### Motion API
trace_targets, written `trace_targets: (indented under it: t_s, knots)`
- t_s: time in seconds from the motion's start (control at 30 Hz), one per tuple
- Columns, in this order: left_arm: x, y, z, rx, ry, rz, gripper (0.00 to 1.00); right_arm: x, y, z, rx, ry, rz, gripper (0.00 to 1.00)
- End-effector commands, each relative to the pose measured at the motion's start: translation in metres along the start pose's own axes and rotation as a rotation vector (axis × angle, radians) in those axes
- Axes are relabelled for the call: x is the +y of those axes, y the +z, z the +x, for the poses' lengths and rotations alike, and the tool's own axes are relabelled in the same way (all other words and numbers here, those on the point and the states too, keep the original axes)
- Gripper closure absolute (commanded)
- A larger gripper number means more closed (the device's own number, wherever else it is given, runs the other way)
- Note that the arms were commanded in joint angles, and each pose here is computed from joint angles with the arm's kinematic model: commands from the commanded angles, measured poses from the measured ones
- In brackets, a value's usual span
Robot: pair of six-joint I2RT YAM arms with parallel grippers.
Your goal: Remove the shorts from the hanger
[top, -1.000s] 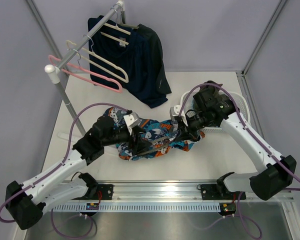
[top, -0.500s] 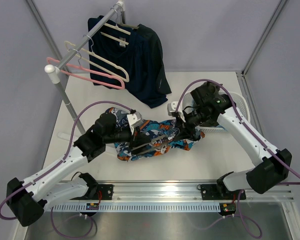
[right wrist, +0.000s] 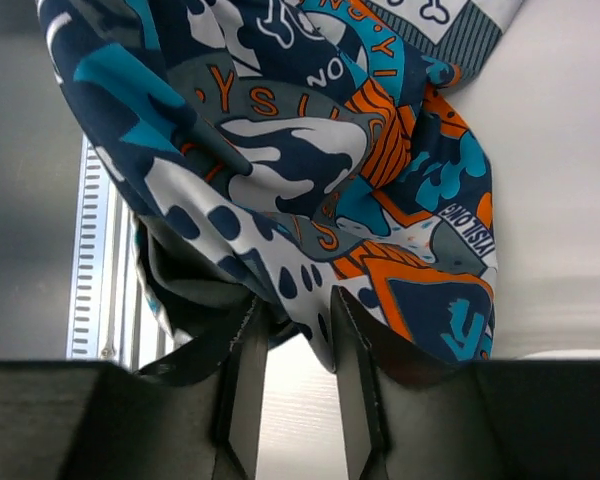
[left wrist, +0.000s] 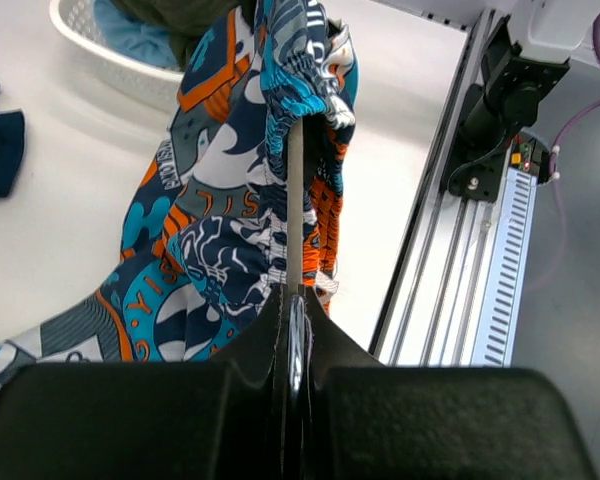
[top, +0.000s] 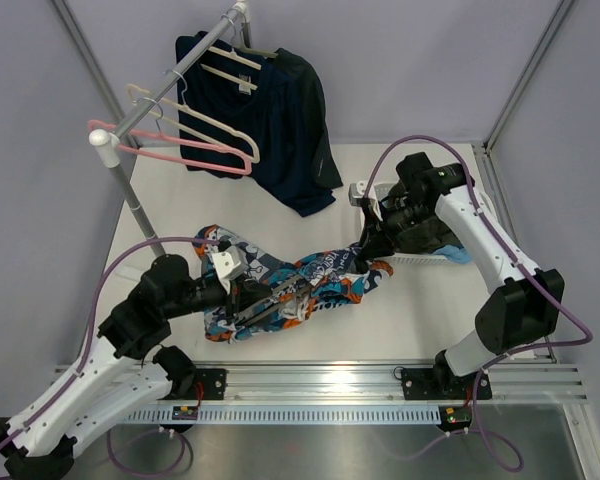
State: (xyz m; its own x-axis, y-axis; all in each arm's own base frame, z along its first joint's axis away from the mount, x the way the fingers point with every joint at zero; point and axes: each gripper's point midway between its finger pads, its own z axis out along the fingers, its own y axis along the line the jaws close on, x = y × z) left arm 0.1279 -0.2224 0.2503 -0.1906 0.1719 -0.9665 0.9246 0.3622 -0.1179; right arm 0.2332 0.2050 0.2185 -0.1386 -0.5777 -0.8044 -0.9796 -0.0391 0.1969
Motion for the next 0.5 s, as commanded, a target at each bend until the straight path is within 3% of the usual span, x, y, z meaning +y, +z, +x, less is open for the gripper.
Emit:
trace_targets:
  t_s: [0.0,0.07,0.3,0.47]
  knots:
    - [0.006,-0.005,0.000,-0.005,0.003,-0.050,1.00,0.000,-0.006,-0.013,-0.026,-0.016,-0.004,0.69]
    - [0.005,-0.010,0.000,-0.003,0.002,-0.060,1.00,-0.006,-0.009,-0.019,-0.037,-0.016,0.009,1.00]
    - [0.005,-0.019,0.000,-0.022,-0.025,-0.091,1.00,-0.005,-0.017,-0.037,-0.104,-0.004,0.012,1.00]
    - [0.003,-0.029,0.007,0.009,-0.062,-0.114,1.00,-0.063,-0.062,-0.059,-0.250,0.090,0.261,1.00]
